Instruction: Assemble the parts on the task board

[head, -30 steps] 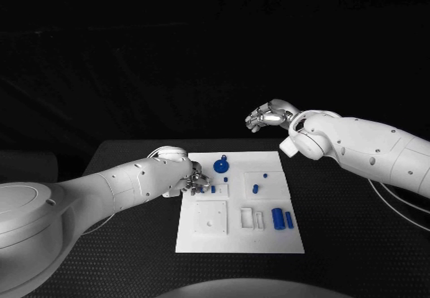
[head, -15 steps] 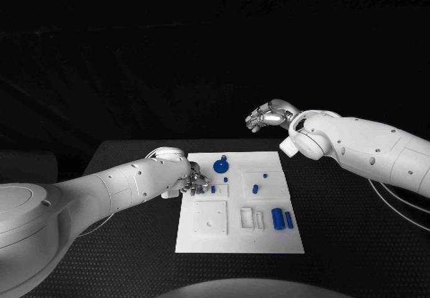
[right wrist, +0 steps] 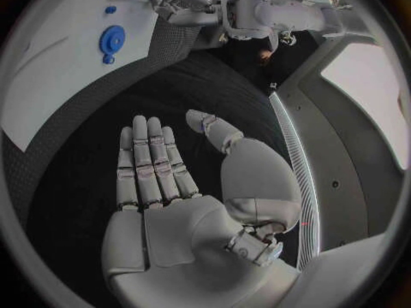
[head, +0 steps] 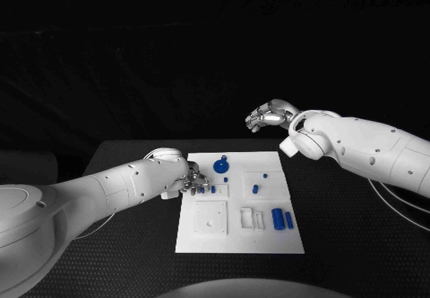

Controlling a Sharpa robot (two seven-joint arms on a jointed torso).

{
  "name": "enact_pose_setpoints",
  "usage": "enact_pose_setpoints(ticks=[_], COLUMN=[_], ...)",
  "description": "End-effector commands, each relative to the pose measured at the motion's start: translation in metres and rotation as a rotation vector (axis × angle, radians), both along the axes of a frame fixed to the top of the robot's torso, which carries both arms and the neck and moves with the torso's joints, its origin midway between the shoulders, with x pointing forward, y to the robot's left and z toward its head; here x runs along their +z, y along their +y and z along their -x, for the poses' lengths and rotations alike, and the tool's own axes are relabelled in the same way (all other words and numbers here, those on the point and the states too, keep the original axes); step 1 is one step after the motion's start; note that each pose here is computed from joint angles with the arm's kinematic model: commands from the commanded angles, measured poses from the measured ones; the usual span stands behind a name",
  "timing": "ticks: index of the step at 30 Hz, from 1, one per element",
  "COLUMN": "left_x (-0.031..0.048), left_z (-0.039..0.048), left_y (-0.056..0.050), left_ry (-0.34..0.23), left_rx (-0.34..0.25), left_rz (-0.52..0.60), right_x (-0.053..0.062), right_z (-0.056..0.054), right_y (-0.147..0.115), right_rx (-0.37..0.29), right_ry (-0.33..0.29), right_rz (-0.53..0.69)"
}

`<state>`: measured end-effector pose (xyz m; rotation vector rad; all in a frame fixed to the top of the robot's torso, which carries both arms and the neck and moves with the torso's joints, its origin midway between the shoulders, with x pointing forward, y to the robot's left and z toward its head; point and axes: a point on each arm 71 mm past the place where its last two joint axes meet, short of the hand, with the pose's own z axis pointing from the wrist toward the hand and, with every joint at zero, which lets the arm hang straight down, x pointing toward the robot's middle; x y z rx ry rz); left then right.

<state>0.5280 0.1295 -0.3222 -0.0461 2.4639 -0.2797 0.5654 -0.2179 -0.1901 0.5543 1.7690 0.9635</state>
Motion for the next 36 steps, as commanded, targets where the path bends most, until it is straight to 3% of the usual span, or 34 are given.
enact_pose_setpoints(ticks=[1, 6, 12, 15, 18, 20, 24, 26, 28, 30, 33, 36], left_x=[-0.0056, 0.0063, 0.0298, 0.0413, 0.051, 0.0584, 0.0671, 0.0681, 0.0684, 0.0637, 0.0543, 0.0471], left_z=[0.0025, -0.0038, -0.0141, -0.0173, -0.019, -0.0206, -0.0181, -0.0148, -0.0135, -0.01, -0.0046, 0.0], left_y=[0.009, 0.014, 0.019, 0.018, 0.011, 0.006, -0.004, -0.01, -0.013, -0.016, -0.025, -0.032], left_ry=[-0.007, -0.047, -0.151, -0.202, -0.241, -0.319, -0.468, -0.507, -0.546, -0.583, -0.586, -0.586], left_rx=[0.033, 0.06, 0.103, 0.135, 0.116, 0.105, -0.037, -0.127, -0.181, -0.267, -0.352, -0.391], left_rz=[-0.021, 0.022, 0.117, 0.281, 0.502, 0.598, 0.628, 0.615, 0.612, 0.568, 0.521, 0.498], right_x=[0.0, 0.0, 0.0, 0.0, 0.0, 0.0, 0.0, 0.0, 0.0, 0.0, 0.0, 0.0], right_z=[0.0, 0.0, 0.0, 0.0, 0.0, -0.001, -0.002, -0.002, -0.002, -0.002, -0.003, -0.003], right_y=[0.001, 0.0, -0.001, -0.002, -0.004, -0.004, -0.005, -0.005, -0.005, -0.006, -0.004, -0.004], right_rx=[0.011, 0.008, 0.006, 0.003, -0.002, -0.004, -0.008, -0.008, -0.01, -0.011, -0.009, -0.009], right_ry=[0.0, -0.001, -0.003, -0.004, -0.007, -0.008, -0.01, -0.011, -0.011, -0.011, -0.012, -0.01], right_rz=[-0.002, -0.002, -0.002, -0.001, -0.001, -0.001, 0.0, -0.001, 0.0, 0.0, -0.001, -0.001])
